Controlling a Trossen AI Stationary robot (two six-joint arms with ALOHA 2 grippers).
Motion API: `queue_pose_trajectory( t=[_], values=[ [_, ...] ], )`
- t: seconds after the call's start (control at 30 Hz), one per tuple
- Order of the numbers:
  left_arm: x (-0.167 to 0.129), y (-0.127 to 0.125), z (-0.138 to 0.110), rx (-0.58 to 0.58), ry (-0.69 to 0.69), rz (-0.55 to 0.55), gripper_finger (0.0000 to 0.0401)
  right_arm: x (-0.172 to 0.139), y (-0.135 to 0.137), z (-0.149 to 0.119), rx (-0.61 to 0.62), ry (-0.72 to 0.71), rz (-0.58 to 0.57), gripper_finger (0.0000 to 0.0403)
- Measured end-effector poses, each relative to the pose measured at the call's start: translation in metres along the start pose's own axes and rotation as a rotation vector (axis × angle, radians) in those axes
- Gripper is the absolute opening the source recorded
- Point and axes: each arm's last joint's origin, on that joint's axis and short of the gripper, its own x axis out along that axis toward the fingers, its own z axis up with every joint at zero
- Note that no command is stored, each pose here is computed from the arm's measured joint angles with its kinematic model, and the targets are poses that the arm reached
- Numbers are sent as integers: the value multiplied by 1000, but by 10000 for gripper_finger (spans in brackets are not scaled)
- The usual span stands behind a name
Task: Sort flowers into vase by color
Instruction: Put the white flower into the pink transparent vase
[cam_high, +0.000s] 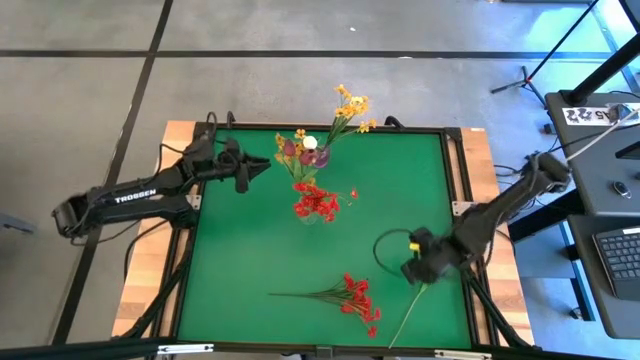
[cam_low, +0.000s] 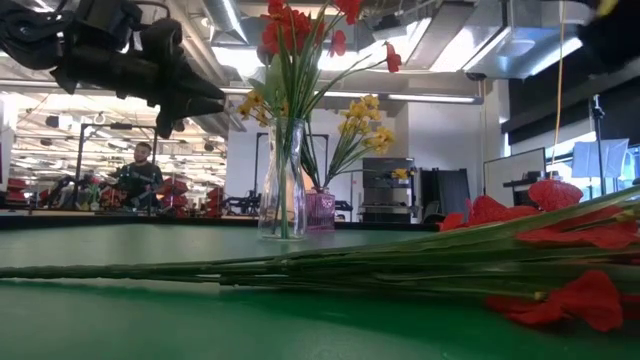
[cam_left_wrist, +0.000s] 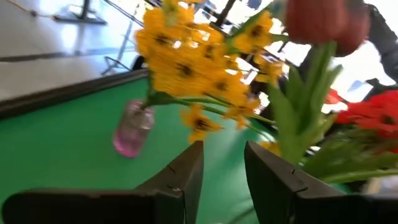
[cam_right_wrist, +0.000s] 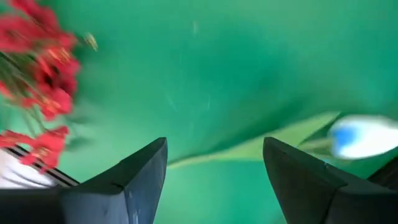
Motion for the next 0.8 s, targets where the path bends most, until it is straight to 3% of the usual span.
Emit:
queue_pose_trajectory(
  t=[0.1,0.33,0.6,0.8],
  values=[
    [2,-7,-3,-6,17,-35,112,17,9,-16,26,30,-17,264],
    [4,-23,-12,11,31,-62,112,32,24,-45,73,9,120,264],
    [5,-27,-13,51,14,-46,112,33,5,-67,243,26,2,264],
    [5,-27,-13,52,13,-47,112,33,1,-66,298,-7,-32,264]
  ],
)
